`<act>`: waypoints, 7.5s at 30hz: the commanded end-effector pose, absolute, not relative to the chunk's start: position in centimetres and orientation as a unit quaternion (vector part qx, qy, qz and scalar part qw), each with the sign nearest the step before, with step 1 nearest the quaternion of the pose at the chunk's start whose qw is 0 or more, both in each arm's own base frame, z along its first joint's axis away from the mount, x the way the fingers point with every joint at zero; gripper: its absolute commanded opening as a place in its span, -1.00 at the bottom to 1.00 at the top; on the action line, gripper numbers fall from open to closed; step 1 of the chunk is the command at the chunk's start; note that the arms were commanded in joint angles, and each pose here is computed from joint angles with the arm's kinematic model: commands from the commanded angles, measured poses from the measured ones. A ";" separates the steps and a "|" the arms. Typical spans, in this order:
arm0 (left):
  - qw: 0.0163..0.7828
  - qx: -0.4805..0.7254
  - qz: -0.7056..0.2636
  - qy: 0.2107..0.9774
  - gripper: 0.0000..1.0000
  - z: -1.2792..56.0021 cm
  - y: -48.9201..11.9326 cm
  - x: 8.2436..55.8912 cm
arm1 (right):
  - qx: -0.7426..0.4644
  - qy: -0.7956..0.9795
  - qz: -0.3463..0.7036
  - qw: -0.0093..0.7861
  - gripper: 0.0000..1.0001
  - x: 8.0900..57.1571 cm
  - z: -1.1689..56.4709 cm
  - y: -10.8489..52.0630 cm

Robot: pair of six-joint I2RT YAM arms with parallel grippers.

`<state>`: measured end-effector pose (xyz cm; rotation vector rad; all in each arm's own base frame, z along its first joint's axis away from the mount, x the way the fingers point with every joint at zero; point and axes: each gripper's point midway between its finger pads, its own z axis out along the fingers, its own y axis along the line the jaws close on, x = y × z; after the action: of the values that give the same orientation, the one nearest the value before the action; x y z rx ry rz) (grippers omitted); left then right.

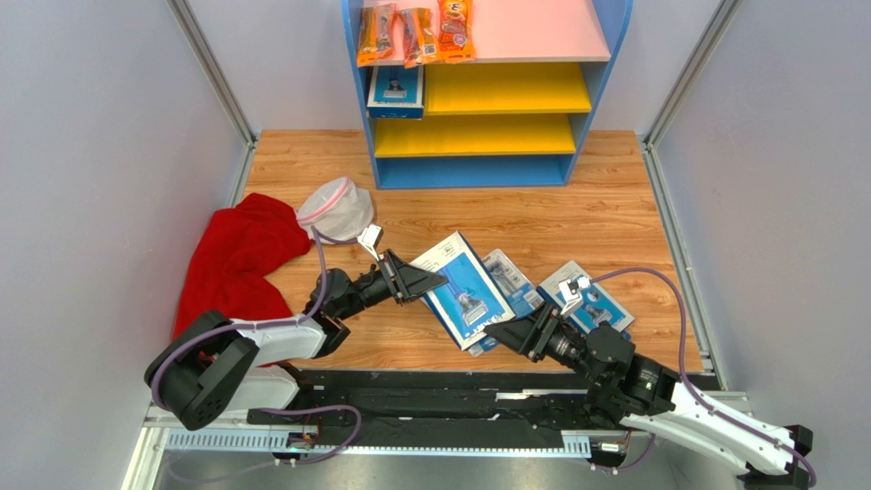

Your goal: Place and organize the shaving razors onto the shelf

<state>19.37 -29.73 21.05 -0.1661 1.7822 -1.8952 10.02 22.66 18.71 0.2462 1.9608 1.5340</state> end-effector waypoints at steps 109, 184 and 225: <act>0.363 -0.014 -0.161 0.918 0.92 13.0 -13.4 17.6 | 0.219 0.619 0.649 0.384 -1.00 47.3 37.2 22.4; 0.350 -0.008 -0.228 0.909 0.85 12.6 -14.8 16.0 | 0.257 0.651 0.578 0.420 0.59 51.3 37.0 29.5; 0.316 0.100 -0.421 0.845 0.88 17.5 -28.1 17.9 | 0.354 0.885 0.063 0.294 0.64 26.4 10.3 -1.6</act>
<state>17.61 -25.88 14.68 0.2354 2.3115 -1.0170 28.28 1.24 12.59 0.9336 2.2650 0.2530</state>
